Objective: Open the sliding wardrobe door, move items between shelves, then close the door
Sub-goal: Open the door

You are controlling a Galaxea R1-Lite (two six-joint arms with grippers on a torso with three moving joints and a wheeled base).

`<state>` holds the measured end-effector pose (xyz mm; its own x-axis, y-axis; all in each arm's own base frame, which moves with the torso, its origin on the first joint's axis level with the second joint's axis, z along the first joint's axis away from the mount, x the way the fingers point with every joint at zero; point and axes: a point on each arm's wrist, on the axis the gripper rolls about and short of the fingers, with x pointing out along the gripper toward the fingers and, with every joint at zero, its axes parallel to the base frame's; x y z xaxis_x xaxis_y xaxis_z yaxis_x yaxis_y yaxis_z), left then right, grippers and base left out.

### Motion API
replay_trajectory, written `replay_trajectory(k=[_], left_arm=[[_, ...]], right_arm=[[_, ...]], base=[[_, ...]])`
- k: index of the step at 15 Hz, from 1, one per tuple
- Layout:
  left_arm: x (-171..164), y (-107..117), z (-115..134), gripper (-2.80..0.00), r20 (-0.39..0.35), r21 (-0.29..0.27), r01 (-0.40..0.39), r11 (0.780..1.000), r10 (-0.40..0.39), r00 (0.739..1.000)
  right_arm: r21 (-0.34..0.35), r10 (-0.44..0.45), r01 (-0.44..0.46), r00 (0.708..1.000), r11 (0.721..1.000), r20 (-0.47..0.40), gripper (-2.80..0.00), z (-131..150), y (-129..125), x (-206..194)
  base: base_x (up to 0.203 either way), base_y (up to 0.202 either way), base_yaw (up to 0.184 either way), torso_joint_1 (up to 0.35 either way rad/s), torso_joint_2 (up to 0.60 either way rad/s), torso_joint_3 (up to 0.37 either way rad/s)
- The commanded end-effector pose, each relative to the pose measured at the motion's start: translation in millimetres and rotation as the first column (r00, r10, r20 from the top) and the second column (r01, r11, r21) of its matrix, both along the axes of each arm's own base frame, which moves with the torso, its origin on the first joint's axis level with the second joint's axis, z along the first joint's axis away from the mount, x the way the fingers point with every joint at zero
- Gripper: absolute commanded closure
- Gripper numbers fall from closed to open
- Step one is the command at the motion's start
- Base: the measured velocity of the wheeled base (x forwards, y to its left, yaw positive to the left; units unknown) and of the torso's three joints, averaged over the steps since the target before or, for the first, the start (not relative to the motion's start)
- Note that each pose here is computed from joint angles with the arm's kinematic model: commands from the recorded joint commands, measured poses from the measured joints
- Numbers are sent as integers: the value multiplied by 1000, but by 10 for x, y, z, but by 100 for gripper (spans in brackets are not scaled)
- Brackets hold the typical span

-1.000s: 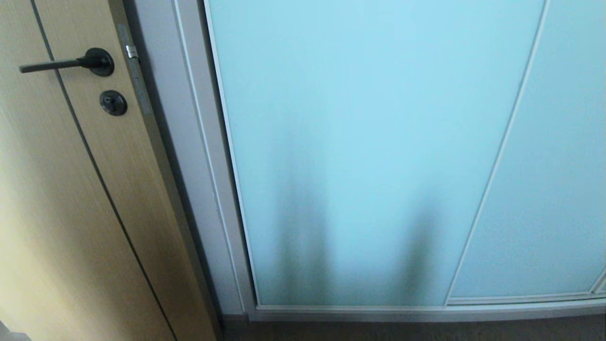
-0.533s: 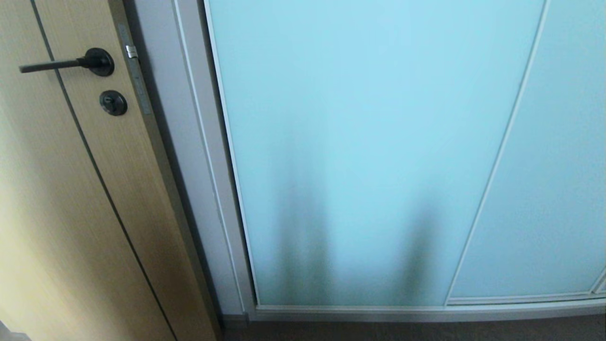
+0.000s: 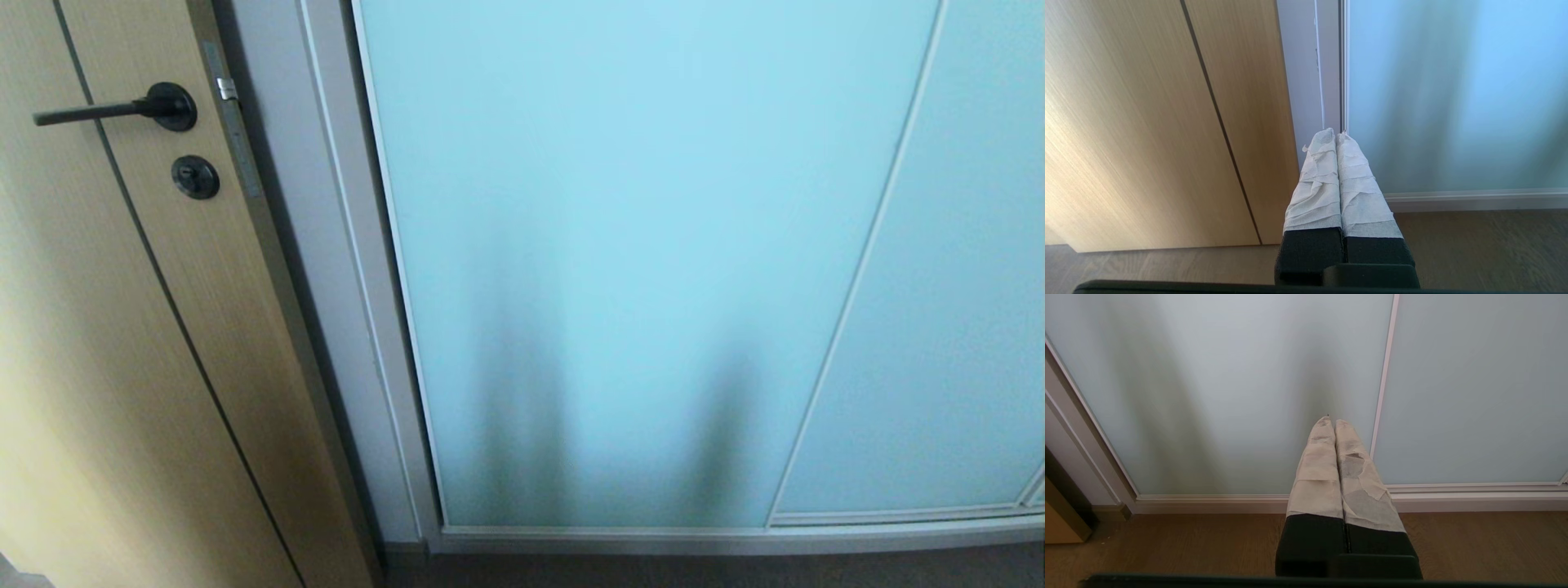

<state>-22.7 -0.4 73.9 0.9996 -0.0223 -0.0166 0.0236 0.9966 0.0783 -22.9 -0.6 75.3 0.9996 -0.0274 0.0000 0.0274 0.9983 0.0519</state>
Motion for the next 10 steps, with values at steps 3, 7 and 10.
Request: replay_trajectory(k=[3,7,10], left_arm=[[2,-1,-2,0,-7,18,6,1000,-6,1000],[2,-1,-2,0,-3,31,6,1000,-6,1000],[-2,0,5,0,-7,26,1,1000,-1,1000]], right_arm=[[0,0,0,1000,1000,0,0,-1,0,0],[0,0,0,1000,1000,0,0,-3,0,1],[0,0,0,1000,1000,-1,0,-4,0,1]], base=[[0,0,0,0,0,0],[0,0,0,0,0,0],[0,0,0,0,0,0]])
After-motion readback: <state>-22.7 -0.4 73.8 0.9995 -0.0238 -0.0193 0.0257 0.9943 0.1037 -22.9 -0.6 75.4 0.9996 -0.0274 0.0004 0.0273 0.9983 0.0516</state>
